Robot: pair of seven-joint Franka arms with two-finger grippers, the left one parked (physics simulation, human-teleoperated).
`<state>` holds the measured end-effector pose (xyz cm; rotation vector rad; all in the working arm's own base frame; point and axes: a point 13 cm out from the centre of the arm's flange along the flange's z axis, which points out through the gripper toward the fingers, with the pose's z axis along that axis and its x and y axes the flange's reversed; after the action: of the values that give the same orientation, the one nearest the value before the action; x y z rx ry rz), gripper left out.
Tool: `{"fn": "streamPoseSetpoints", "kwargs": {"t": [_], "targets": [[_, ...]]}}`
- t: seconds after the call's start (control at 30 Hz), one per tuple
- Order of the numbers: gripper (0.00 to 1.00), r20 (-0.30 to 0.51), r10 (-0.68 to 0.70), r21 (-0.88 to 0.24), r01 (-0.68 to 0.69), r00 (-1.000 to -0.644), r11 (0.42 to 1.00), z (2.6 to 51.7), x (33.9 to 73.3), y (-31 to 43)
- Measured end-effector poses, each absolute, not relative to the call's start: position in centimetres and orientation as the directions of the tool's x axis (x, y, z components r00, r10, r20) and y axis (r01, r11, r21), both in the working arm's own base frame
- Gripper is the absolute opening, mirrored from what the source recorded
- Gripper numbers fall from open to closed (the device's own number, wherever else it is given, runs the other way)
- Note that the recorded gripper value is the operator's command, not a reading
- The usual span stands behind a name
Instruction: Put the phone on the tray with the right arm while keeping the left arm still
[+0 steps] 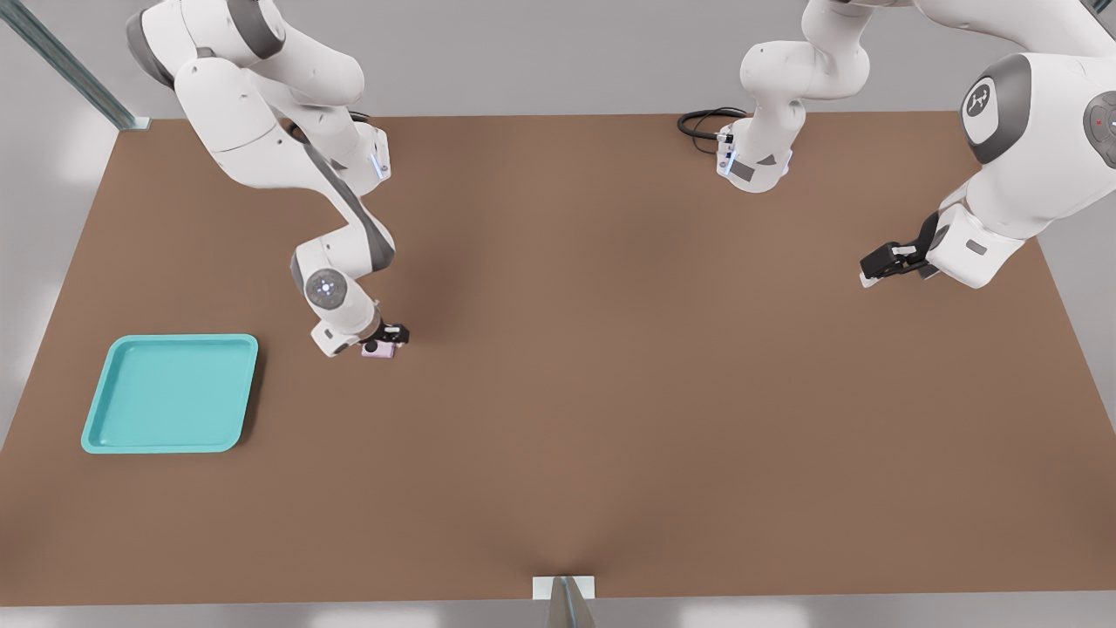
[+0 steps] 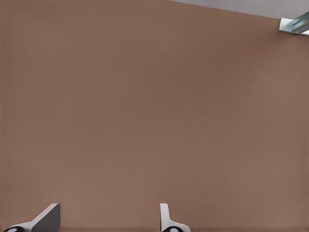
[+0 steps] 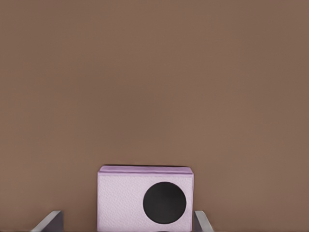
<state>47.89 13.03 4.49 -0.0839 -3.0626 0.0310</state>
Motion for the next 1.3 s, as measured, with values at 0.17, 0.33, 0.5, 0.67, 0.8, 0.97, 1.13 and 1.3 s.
{"fn": "streamPoseSetpoints", "kwargs": {"t": [0.17,0.33,0.5,0.67,0.8,0.97,1.13,1.3], "targets": [[1.0,0.089,0.033,-0.009,0.032,-0.995,0.999,3.4,47.6,12.9],[1.0,0.085,0.033,-0.003,0.033,-0.996,0.999,3.3,48.0,11.6],[1.0,0.091,0.025,-0.002,0.025,-0.996,1.0,3.1,47.7,10.7],[0.66,0.105,0.016,0.002,0.017,-0.994,1.0,2.7,47.1,10.2],[0.64,0.095,-0.006,0.01,-0.005,-0.995,1.0,3.2,47.3,10.7],[0.65,0.021,0.004,-0.008,0.004,-1.0,1.0,7.4,50.1,8.6],[0.66,-0.014,0.146,-0.01,0.147,-0.989,0.989,8.9,53.3,-2.3],[0.67,-0.066,0.238,-0.017,0.239,-0.969,0.971,10.4,55.1,-15.7]]}}
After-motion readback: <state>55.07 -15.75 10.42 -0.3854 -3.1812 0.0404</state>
